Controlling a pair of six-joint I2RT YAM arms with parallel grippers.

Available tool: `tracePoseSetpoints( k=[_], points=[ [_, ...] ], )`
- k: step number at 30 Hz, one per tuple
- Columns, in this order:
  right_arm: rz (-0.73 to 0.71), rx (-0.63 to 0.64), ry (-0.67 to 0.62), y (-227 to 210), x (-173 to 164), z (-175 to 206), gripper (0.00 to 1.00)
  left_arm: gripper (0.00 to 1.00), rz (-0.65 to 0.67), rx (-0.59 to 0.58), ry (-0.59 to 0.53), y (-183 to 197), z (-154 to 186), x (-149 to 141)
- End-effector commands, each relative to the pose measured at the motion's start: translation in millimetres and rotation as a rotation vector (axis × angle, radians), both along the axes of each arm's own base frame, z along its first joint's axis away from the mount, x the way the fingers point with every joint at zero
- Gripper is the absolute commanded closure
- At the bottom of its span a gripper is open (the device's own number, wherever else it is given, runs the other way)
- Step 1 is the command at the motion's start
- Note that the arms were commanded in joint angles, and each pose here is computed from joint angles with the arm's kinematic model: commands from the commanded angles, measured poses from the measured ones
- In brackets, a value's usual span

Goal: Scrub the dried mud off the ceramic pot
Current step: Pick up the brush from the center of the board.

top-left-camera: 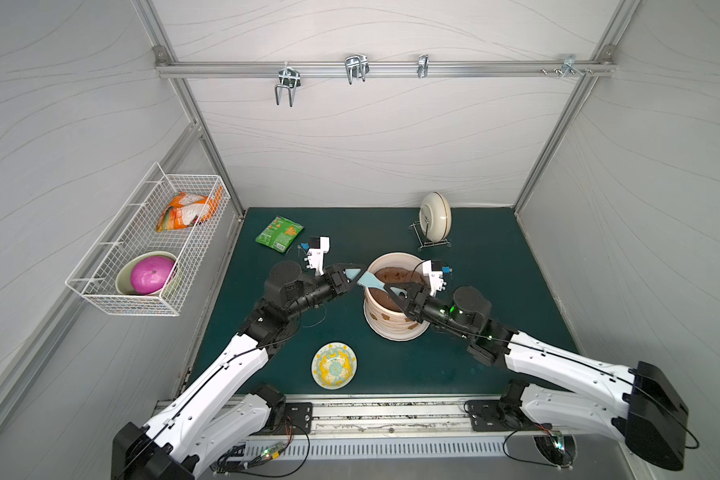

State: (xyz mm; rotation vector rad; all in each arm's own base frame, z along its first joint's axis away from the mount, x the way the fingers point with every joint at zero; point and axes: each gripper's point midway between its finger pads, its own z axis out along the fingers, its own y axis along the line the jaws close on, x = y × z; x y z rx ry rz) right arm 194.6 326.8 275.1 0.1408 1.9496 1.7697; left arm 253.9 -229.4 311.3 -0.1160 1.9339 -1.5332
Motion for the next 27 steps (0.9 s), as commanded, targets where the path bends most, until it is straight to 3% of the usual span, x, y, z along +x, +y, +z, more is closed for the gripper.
tracePoseSetpoints(
  k=[1,13,18,22,27],
  points=[
    [0.028,0.118,-0.016,4,-3,28,0.44,0.74,-0.024,-0.058,-0.06,-5,19,-1],
    [0.016,0.172,-0.023,-5,4,36,0.81,0.7,-0.046,-0.063,-0.04,-8,13,-1],
    [0.01,0.177,-0.044,-14,6,41,0.99,0.57,-0.047,-0.046,-0.029,-8,8,-2],
    [-0.013,0.109,-0.071,-31,14,38,1.0,0.36,-0.034,0.019,-0.015,-4,2,0],
    [0.007,-0.078,-0.201,-58,17,37,1.0,0.23,0.021,0.204,0.071,11,-20,9]
  ],
)
